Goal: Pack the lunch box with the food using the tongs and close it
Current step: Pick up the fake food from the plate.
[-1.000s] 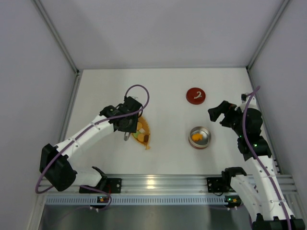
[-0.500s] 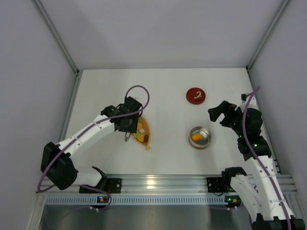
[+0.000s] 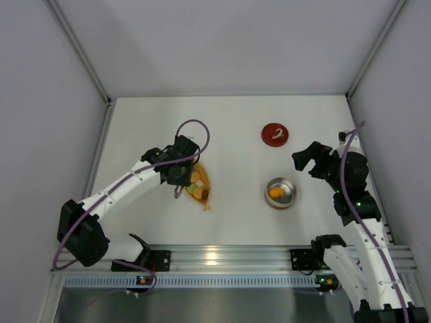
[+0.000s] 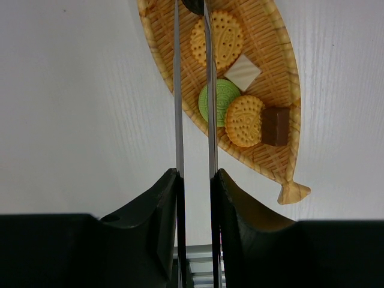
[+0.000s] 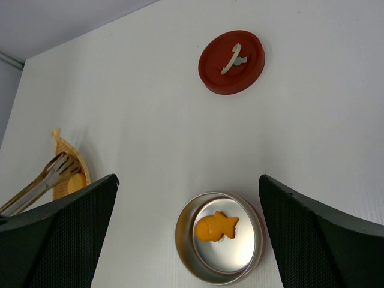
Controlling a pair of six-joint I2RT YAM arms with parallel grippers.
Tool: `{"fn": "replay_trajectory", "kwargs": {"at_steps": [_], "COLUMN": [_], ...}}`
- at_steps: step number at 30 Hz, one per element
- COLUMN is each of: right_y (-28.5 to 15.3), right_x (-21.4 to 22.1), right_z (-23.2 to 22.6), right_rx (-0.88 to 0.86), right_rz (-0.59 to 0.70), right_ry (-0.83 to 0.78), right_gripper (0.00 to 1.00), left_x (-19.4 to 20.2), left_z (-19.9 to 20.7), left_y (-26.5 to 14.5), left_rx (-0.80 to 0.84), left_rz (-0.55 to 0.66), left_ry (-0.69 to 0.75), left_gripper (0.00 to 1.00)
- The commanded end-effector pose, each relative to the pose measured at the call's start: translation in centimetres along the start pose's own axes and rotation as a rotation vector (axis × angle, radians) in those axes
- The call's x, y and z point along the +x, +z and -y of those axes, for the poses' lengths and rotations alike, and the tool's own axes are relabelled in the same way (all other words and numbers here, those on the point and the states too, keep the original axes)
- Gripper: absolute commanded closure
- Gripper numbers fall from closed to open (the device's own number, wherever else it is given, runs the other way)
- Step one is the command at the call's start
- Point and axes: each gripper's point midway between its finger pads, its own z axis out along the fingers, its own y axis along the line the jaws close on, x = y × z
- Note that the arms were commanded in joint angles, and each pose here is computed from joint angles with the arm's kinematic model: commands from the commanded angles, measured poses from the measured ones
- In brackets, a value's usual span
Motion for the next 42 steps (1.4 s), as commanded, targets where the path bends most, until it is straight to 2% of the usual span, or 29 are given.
{"fn": "replay_trajectory", "kwargs": {"at_steps": [1, 18, 25, 28, 35, 42], "right_y": [-0.1, -0.3, -0.2, -0.3, -0.7, -1.2], "right_x": [-1.2, -1.2, -1.2, -1.3, -1.6, -1.9], "right_z": [-1.1, -1.2, -1.2, -1.2, -1.0, -0.8], "right_rx": [-0.043, -0.048, -0.046, -0.045, -0.027, -0.010], "right_rz": [0.042, 0.046, 0.044, 0.046, 0.050, 0.056], "right_ry": [-0.021, -0.019, -0.016, -0.018, -0.021, -0.029], "right_gripper": [0.01, 0.01, 0.00, 0.01, 0.00, 0.00], "left_x": [-2.0, -4.4, -5.3, -5.2, -4.0, -2.6], "left_z": [0.1, 0.1, 2.3, 4.8, 13.8, 21.5], "left_y": [-1.7, -5.7, -8.4, -9.5, -11.5, -11.7], "left_rx": [0.020, 0.058, 0.155, 0.197, 0.326, 0.402], "left_rz": [0.072, 0.164, 0.203, 0.216, 0.230, 0.219], "left_ry": [-0.011, -0.026, -0.008, 0.035, 0.180, 0.311], "left_gripper": [0.67, 0.68, 0.69, 0.69, 0.69, 0.68]}}
